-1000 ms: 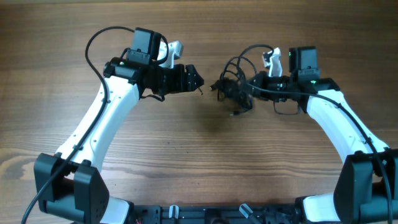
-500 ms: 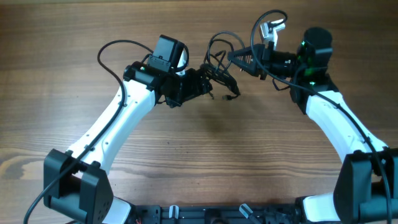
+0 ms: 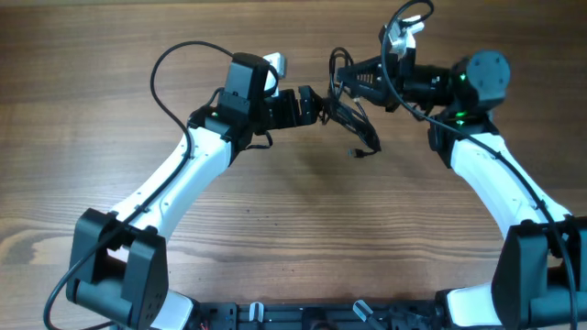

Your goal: Untangle cables

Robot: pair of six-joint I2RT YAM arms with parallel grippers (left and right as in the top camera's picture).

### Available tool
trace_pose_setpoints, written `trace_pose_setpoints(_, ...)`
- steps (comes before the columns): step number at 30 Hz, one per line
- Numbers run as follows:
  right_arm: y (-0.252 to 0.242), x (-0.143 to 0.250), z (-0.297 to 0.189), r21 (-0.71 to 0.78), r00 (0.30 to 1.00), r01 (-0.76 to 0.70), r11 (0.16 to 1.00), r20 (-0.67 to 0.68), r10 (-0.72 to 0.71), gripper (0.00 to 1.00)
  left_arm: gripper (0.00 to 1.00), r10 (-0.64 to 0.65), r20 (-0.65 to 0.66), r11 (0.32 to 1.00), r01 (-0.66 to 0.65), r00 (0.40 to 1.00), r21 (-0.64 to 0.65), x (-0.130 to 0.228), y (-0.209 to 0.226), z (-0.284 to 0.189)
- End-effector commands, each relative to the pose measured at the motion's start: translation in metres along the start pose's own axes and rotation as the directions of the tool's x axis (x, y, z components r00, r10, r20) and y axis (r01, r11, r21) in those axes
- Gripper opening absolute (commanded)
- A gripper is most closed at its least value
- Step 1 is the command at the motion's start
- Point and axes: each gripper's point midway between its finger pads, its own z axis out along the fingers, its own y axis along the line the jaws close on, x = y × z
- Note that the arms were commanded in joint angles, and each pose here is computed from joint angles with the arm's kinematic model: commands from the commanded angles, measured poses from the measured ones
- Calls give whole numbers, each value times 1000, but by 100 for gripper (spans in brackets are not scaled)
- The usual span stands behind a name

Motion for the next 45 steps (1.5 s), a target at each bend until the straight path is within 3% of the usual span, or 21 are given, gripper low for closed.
trace_pose_setpoints(1,16,8,3,-24,989,139,990,-38,-140,4,100,-86,-7,969,82,996,-234,14,52,2)
trace_pose_setpoints(3,7,20,2,-23,955,270,963,-118,-271,4,100,-181,35,885,178,983,-430,22,96,-14)
trace_pose_setpoints(4,-3,25,1,-18,950,270,963,-156,-269,4,100,-228,40,839,217,973,-498,28,115,-25)
trace_pose_setpoints(9,-28,19,1,34,981,145,989,-135,-139,4,100,-358,31,726,299,933,-620,39,177,-65)
trace_pose_setpoints(11,-28,21,0,32,980,139,990,-146,-133,4,99,-413,82,676,366,907,-639,36,207,-82)
trace_pose_setpoints(12,-27,24,0,28,978,142,990,-159,-136,4,89,-450,114,640,409,886,-651,39,226,-92)
trace_pose_setpoints(15,-28,26,0,24,975,151,988,-171,-145,4,29,-565,214,505,539,797,-674,60,283,-125)
trace_pose_setpoints(16,-28,26,0,23,974,157,987,-171,-151,4,4,-602,253,451,583,758,-676,70,302,-138)
trace_pose_setpoints(18,-33,25,0,31,975,154,988,-164,-147,4,4,-640,299,399,640,707,-657,77,321,-153)
trace_pose_setpoints(19,-39,23,0,51,984,113,992,-144,-104,4,5,-664,269,439,655,698,-615,76,318,-150)
trace_pose_setpoints(20,-49,19,-1,82,993,58,995,-109,-49,4,17,-643,180,562,618,744,-550,68,306,-139)
trace_pose_setpoints(21,-54,16,-1,101,996,23,995,-86,-14,4,61,-551,61,734,519,832,-439,56,283,-123)
trace_pose_setpoints(22,-55,16,-1,102,996,13,995,-86,-5,4,77,-406,-40,874,375,913,-308,47,254,-106)
trace_pose_setpoints(24,-55,16,-1,104,996,-9,995,-84,17,4,79,-276,-97,943,250,956,-219,44,228,-90)
trace_pose_setpoints(25,-55,16,-1,107,996,-32,994,-79,41,4,79,-136,-141,979,112,981,-169,47,207,-71)
trace_pose_setpoints(27,-55,16,-1,109,995,-58,992,-75,66,4,80,49,-186,995,-65,981,-79,55,175,-49)
trace_pose_setpoints(29,-52,15,-1,107,993,-85,991,-72,93,4,83,300,-215,954,-288,929,88,72,128,-26)
trace_pose_setpoints(33,-40,12,1,85,992,-95,992,-70,101,4,84,520,-168,849,-485,838,210,86,70,2)
trace_pose_setpoints(36,-31,10,1,70,993,-88,994,-69,93,4,84,533,-117,835,-498,838,233,83,46,16)
trace_pose_setpoints(45,-30,12,1,66,994,-74,995,-81,79,4,87,475,-84,867,-450,876,215,81,43,55)
